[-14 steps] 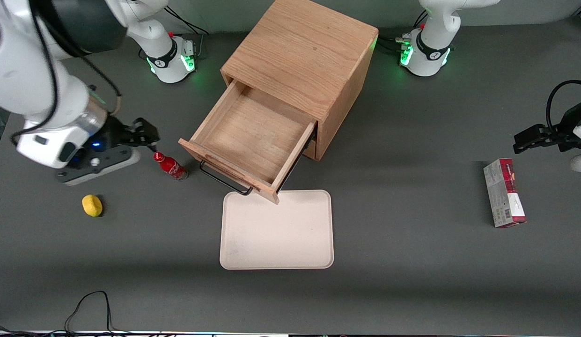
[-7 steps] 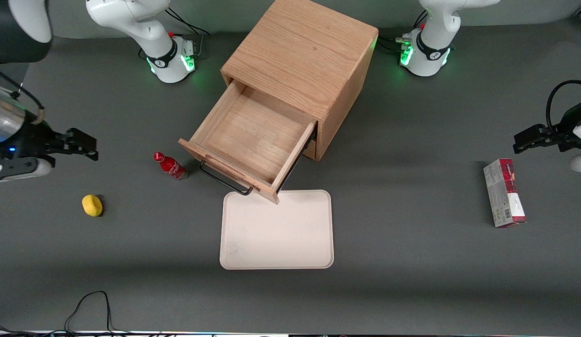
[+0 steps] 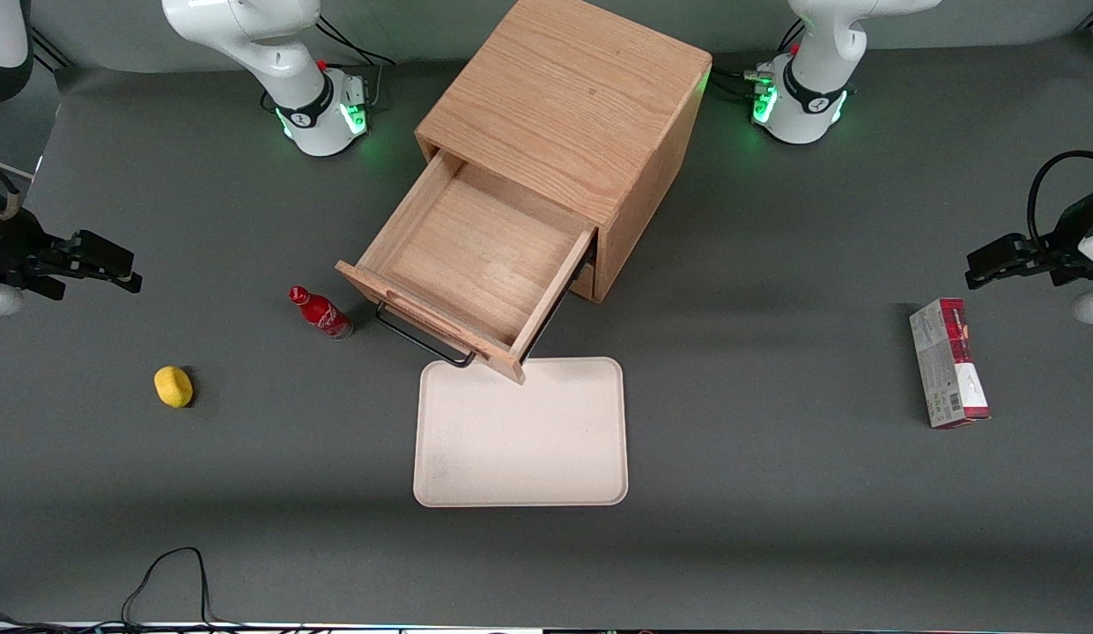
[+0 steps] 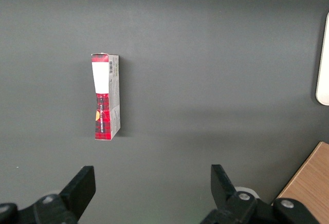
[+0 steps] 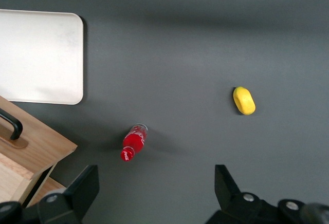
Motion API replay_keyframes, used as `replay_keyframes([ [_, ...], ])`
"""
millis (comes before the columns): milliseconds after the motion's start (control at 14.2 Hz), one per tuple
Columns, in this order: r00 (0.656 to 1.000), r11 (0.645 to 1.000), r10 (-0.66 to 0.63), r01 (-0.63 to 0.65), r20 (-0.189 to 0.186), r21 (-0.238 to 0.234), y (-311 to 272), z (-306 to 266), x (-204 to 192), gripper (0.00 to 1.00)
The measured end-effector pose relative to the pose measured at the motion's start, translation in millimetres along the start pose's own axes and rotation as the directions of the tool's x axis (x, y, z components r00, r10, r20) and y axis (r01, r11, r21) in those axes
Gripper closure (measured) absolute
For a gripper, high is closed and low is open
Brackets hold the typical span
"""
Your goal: Open upper drawer
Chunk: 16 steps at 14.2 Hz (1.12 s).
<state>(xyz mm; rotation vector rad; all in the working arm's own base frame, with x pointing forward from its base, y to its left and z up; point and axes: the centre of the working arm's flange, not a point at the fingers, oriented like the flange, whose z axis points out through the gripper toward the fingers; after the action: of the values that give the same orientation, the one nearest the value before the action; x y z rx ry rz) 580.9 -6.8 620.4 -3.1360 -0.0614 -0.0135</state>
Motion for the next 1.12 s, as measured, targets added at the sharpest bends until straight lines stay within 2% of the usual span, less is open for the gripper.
replay_keyframes([
  [351,1.000,1.000,0.020,-0.020,0.002,0.003,-4,10,2,0.00],
  [702,0.999,1.000,0.028,-0.028,-0.042,0.003,-3,16,3,0.00],
  [1123,0.998,1.000,0.031,-0.030,-0.053,0.004,-3,12,0,0.00],
])
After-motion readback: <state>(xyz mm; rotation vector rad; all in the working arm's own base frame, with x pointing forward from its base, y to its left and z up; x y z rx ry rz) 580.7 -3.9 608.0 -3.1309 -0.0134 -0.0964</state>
